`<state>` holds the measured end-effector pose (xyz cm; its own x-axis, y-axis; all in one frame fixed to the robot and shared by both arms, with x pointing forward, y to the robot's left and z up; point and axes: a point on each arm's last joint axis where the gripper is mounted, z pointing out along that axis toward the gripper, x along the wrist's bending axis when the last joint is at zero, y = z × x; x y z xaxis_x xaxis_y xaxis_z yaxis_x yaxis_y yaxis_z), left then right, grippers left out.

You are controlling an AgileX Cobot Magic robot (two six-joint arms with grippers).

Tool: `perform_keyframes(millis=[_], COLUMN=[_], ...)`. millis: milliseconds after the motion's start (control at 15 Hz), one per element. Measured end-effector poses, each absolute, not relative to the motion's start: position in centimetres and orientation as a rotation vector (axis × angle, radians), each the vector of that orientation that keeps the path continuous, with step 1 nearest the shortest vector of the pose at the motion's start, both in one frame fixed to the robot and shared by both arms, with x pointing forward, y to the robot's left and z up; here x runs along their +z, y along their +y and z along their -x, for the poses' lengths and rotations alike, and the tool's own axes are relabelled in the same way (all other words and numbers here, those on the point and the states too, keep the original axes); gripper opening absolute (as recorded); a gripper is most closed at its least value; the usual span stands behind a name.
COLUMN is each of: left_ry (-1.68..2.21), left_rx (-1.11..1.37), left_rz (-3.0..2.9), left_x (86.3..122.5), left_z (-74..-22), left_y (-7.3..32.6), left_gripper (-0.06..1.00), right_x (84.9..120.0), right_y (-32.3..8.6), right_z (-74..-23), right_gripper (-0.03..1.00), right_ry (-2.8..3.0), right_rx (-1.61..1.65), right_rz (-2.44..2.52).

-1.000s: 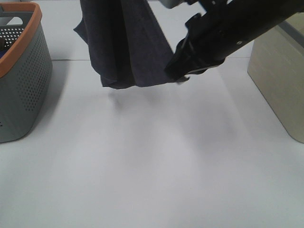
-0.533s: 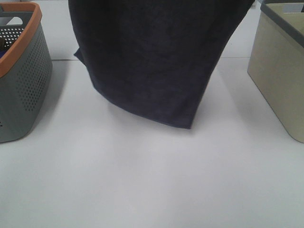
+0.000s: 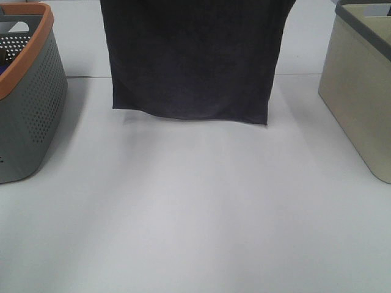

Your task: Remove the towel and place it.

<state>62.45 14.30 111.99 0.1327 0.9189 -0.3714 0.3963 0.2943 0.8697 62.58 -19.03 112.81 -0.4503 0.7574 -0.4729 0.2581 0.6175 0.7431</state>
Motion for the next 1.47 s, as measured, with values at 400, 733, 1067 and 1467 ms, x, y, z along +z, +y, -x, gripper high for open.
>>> perform_keyframes(millis=[400, 733, 1067, 1467], left_ry=[1.297, 1.175, 1.256, 1.276], left_rx=[0.543, 0.645, 0.461, 0.428], left_rz=[-1.186, -1.353, -1.600, -1.827], left_x=[108.1, 105.4, 96.3, 93.8], left_z=[-69.4, -71.6, -66.6, -60.9], left_y=[17.3, 17.5, 15.6, 13.7], left_gripper=[0.00, 0.00, 0.00, 0.00], right_x=[112.2, 107.5, 101.3, 96.3], right_y=[-18.6, -18.3, -20.1, -21.9], right_z=[-71.3, -72.8, -66.3, -58.1], right_gripper=[0.02, 0.02, 0.02, 0.02], right_ry=[1.850, 1.920, 2.049, 2.174], right_rx=[0.862, 0.816, 0.740, 0.671], right_rz=[-0.864, -0.888, -0.968, -1.099])
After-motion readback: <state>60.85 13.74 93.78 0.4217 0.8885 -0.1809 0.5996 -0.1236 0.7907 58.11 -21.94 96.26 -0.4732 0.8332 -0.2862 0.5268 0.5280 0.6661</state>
